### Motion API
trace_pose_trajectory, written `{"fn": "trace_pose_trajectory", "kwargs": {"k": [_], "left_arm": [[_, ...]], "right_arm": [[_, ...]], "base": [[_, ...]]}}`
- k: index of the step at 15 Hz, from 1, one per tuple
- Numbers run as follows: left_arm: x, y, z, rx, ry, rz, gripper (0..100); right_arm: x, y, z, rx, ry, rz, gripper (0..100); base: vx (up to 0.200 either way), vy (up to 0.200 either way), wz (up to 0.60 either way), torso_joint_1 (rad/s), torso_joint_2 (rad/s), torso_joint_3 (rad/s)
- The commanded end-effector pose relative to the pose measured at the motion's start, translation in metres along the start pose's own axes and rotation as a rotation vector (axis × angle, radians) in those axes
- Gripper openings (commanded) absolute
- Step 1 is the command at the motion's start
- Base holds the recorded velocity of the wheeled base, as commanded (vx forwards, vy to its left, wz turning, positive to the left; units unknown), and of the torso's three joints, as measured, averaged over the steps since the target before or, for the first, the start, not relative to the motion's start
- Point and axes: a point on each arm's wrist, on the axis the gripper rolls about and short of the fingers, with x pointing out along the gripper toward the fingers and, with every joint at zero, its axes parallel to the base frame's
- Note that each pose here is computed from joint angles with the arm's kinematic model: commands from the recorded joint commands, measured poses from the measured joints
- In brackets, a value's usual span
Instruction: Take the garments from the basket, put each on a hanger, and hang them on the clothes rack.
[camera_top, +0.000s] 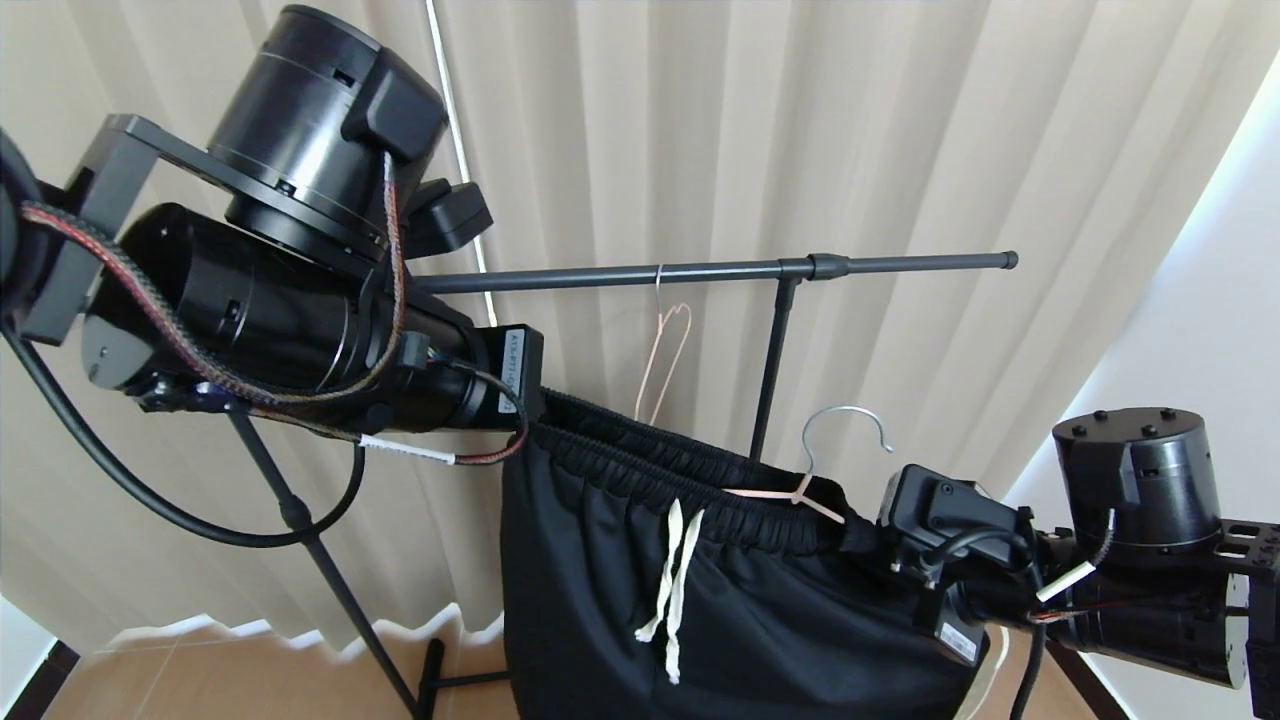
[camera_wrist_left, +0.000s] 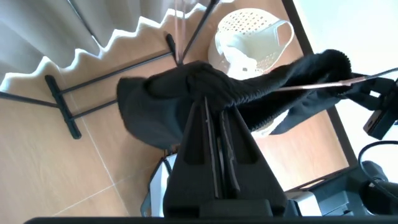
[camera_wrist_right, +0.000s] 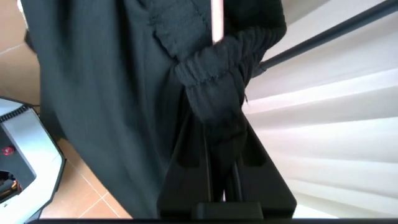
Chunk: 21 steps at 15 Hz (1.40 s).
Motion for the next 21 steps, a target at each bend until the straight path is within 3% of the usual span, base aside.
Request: {"fn": "trace_pose_trajectory", "kwargs": {"k": [1,4,5,6,7,13,21], "left_arm": [[-0.005,0.004,0.003,-0.014,-0.013,-0.004,0],[-0.004,0.0,-0.002,0.004,0.006,-0.021,0],[-0.002,-0.018,-0.012,0.054,0.045,-0.055,0],[-0.001,-0.019,-0.013,0.059,0.051,-0.057,0],[0.006,-0.028,-0.02,0.084,0.092,-0.062,0],[0.026,-0.05,-0.041,0.136,0.192,-0.072,0],[0.025,-0.068,-0.061,0.2,0.233,-0.113,0]], "right_arm": [[0.001,-0.002,-0.001,0.004,0.004,-0.005,0],[0.006,-0.004,0.004,0.009,-0.009,-0.006,0],[0.007,-0.004,0.016,0.076,-0.048,-0.003,0],[0.006,-0.003,0.019,0.092,-0.057,-0.001,0],[0.005,-0.001,0.026,0.153,-0.083,0.011,0],[0.013,0.002,0.037,0.208,-0.159,-0.001,0],[0.019,0.003,0.043,0.258,-0.181,-0.015,0]], "base": [[0.0,0.0,0.0,0.0,0.0,0.0],[0.0,0.0,0.0,0.0,0.0,0.0],[0.0,0.0,0.0,0.0,0.0,0.0],[0.0,0.0,0.0,0.0,0.0,0.0],[0.0,0.0,0.0,0.0,0.0,0.0],[0.0,0.0,0.0,0.0,0.0,0.0],[0.0,0.0,0.0,0.0,0.0,0.0]]}}
